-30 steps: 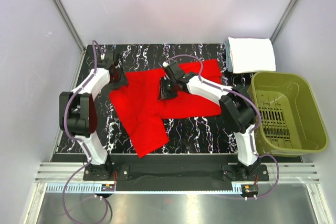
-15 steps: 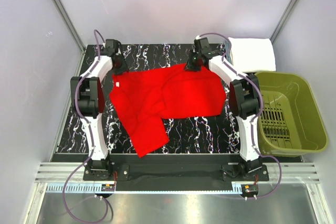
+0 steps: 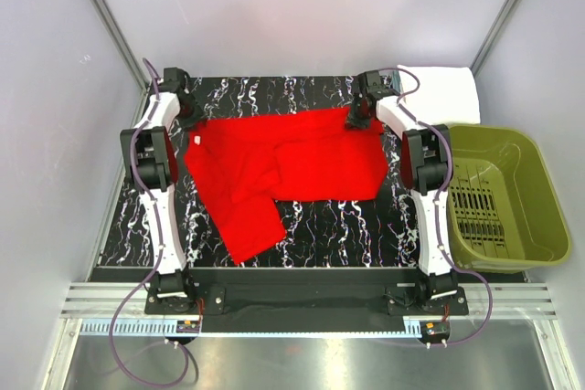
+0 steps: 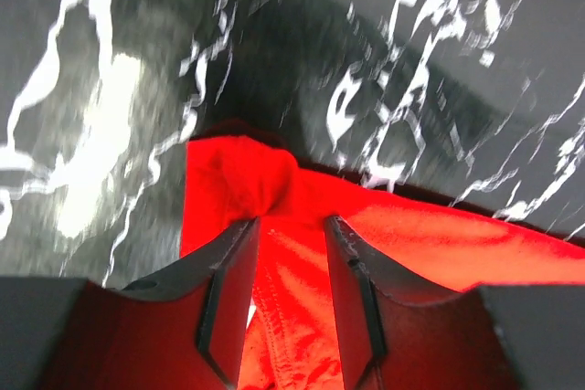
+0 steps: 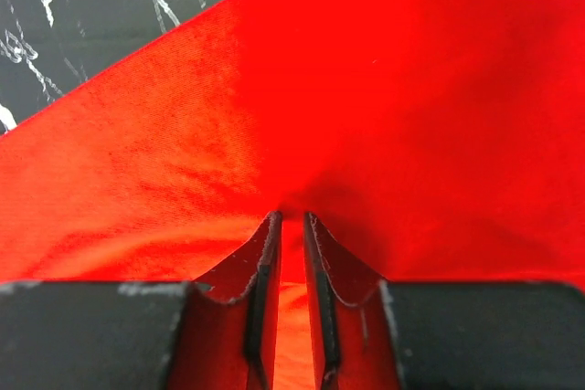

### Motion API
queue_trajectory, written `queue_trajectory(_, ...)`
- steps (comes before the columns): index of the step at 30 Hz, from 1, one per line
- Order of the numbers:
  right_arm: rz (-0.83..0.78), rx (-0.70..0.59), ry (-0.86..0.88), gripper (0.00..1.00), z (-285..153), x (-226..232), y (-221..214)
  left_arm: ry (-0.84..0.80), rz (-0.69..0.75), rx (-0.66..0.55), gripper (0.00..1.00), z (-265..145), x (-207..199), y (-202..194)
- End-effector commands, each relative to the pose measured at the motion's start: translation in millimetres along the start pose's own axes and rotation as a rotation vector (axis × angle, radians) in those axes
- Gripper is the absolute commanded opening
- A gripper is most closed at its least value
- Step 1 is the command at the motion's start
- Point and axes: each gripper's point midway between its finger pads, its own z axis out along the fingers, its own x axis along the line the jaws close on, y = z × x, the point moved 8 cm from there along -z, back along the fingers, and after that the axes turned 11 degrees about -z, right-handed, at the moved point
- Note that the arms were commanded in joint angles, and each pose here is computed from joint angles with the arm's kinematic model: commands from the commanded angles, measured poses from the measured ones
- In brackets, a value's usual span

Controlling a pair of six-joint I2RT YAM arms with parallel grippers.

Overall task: Fold and stack the t-shirts
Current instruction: Fold the tshirt

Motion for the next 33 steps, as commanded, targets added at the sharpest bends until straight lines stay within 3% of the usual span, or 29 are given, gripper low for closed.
queue_trajectory(1,-0.006,-0.004,-0.091,0.24,-3.7,-24.2,5.3,-0.022,-0.019,0.02,0.42,13.1,-0.7,11.7)
queue_trajectory(10,-0.051,-0.096,0.01,0.33,-15.6,-17.7,26.4,-0.295,-0.008,-0.012,0.45,17.7,-37.2,38.7)
queue_trajectory(14,-0.076,-0.118,0.058,0.37,-34.9,-8.1,38.8,-0.444,0.026,-0.03,0.45,-18.0,-56.3,46.7)
queue_trajectory(17,-0.079,-0.128,0.075,0.42,-63.2,-1.4,45.3,-0.448,0.043,-0.05,0.47,-53.0,-56.5,46.0)
queue_trajectory(24,-0.022,-0.105,0.056,0.51,-136.2,-2.8,15.9,-0.146,0.093,-0.071,0.57,-98.7,-16.2,12.0)
queue_trajectory(26,-0.023,-0.084,0.05,0.5,-142.4,-6.1,4.9,-0.175,0.116,-0.045,0.57,-113.5,-19.7,-3.7)
queue_trajectory(33,-0.005,-0.001,0.055,0.43,-145.3,-18.7,-46.9,-0.215,0.14,0.15,0.53,-102.4,1.3,-95.7)
